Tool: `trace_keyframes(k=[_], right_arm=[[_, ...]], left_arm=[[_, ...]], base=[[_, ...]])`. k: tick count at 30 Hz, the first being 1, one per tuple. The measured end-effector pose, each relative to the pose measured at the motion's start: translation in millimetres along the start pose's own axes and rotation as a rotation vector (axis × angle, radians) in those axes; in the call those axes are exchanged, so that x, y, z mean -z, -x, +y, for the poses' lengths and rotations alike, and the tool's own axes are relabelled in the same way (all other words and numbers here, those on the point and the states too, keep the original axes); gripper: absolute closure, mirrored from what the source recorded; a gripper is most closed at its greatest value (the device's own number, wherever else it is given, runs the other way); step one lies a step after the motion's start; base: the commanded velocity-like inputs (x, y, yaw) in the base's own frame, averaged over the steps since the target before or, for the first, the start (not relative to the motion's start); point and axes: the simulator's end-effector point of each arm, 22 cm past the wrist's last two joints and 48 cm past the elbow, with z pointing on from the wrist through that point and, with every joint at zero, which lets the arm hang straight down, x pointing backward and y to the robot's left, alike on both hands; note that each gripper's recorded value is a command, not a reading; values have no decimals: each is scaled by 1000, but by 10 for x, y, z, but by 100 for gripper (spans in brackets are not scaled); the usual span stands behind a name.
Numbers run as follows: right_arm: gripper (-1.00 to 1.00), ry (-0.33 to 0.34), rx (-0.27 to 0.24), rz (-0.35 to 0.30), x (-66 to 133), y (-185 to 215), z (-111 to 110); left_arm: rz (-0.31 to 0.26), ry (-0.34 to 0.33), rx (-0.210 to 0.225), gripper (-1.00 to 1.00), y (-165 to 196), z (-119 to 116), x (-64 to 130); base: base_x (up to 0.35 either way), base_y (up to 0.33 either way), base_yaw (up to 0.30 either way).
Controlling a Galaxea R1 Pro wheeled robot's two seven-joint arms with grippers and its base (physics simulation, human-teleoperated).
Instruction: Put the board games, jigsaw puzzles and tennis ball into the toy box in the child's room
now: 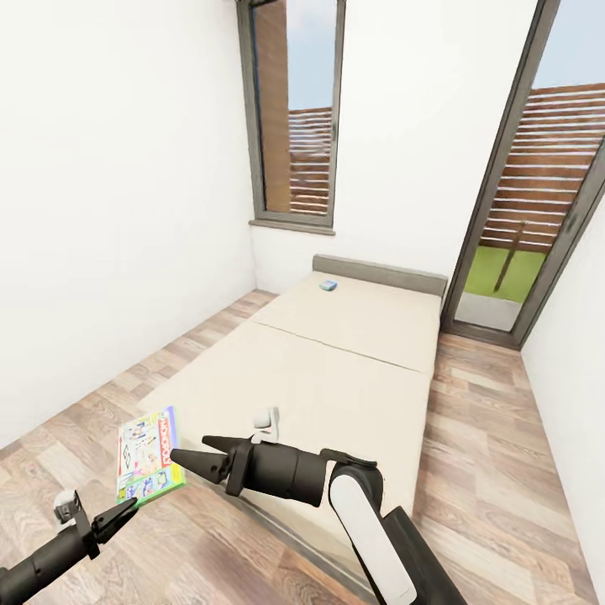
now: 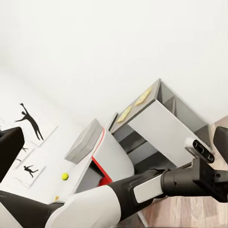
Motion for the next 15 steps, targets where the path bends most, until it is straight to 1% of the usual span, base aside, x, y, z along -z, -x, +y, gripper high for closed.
trace_keyframes(k=[7,15], right_arm=[[-100,2,7,0,-1,8,30],[-100,-7,28,11,-13,-17,44]], left_arm=[[-2,-4,-5,100,10,-27,0],[-4,-9,-10,100,25,-59,6]], base=[[0,0,248],[0,0,247]])
